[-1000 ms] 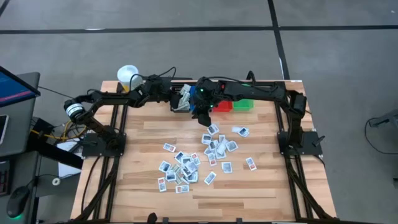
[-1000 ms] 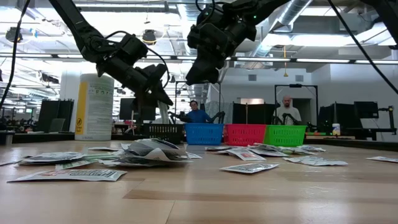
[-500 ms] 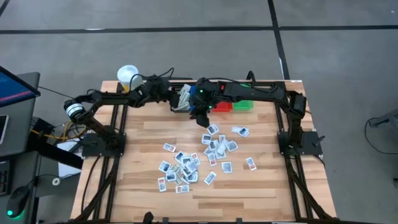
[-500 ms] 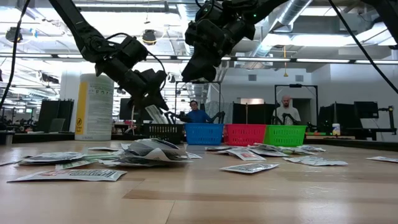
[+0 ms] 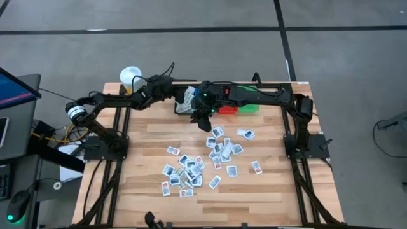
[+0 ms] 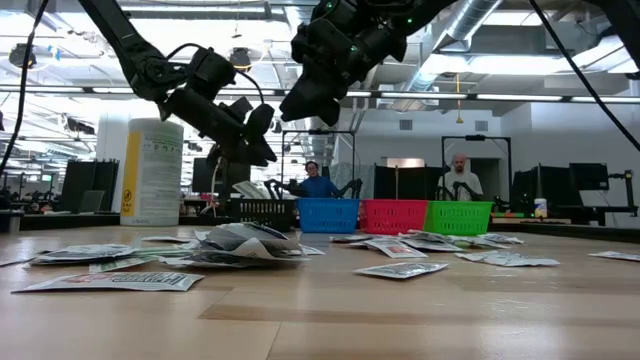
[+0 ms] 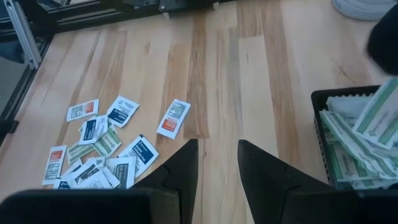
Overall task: Pick & Place First Aid Supplies
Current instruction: Put the green bandage pack in the black bin
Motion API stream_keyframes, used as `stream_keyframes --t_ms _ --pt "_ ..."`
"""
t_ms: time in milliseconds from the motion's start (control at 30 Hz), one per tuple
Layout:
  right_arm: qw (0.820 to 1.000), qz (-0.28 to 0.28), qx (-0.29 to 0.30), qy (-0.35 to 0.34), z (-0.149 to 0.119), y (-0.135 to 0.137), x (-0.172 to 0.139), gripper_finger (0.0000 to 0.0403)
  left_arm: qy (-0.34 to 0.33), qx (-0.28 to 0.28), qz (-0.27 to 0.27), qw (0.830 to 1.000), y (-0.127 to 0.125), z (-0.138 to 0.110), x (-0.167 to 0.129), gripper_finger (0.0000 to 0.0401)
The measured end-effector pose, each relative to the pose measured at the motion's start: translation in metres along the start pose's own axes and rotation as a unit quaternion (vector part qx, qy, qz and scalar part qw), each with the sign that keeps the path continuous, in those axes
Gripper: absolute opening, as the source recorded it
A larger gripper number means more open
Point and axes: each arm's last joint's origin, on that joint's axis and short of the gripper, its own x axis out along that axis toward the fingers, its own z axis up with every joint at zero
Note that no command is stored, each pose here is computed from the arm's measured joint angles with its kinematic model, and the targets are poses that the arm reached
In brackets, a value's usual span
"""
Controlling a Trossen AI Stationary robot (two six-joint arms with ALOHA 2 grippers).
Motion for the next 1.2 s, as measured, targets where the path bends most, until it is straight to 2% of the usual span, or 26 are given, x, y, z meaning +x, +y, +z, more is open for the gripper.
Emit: stream_keyframes --t_ms 100,233,533,633,733,900,1033,1200 --pt "1.000 0.002 0.003 0.005 -0.001 0.002 0.001 0.0108 -0.033 -0.002 0.017 0.999 0.001 0.005 0.000 0.0131" --pt "1.000 0.003 0.009 0.012 -0.002 0.002 0.001 0.0108 -0.052 -0.004 0.012 0.999 0.001 0.009 0.001 0.0131" --pt "1.000 0.001 -0.006 -0.009 0.002 0.003 0.001 0.0108 -0.030 0.008 -0.094 0.995 -0.017 0.009 -0.006 0.0131" --pt "1.000 0.001 -0.006 -0.010 0.002 0.003 0.001 0.0108 -0.031 0.036 -0.100 0.994 -0.026 0.014 -0.018 0.0131" --pt "1.000 -0.003 -0.006 -0.011 0.003 0.003 0.001 0.0108 -0.030 0.069 -0.069 0.995 -0.032 0.021 -0.037 0.0131" --pt "1.000 -0.004 -0.008 -0.023 0.005 0.003 0.001 0.0108 0.009 0.068 -0.005 0.998 -0.036 0.022 -0.068 0.0131" --pt "0.999 -0.005 -0.016 -0.044 0.009 0.003 0.001 0.0108 0.077 0.060 0.049 0.994 -0.038 0.007 -0.079 0.0131" --pt "0.998 -0.006 -0.025 -0.064 0.014 0.003 0.000 0.0108 0.148 0.030 0.127 0.980 -0.036 -0.015 -0.078 0.0131"
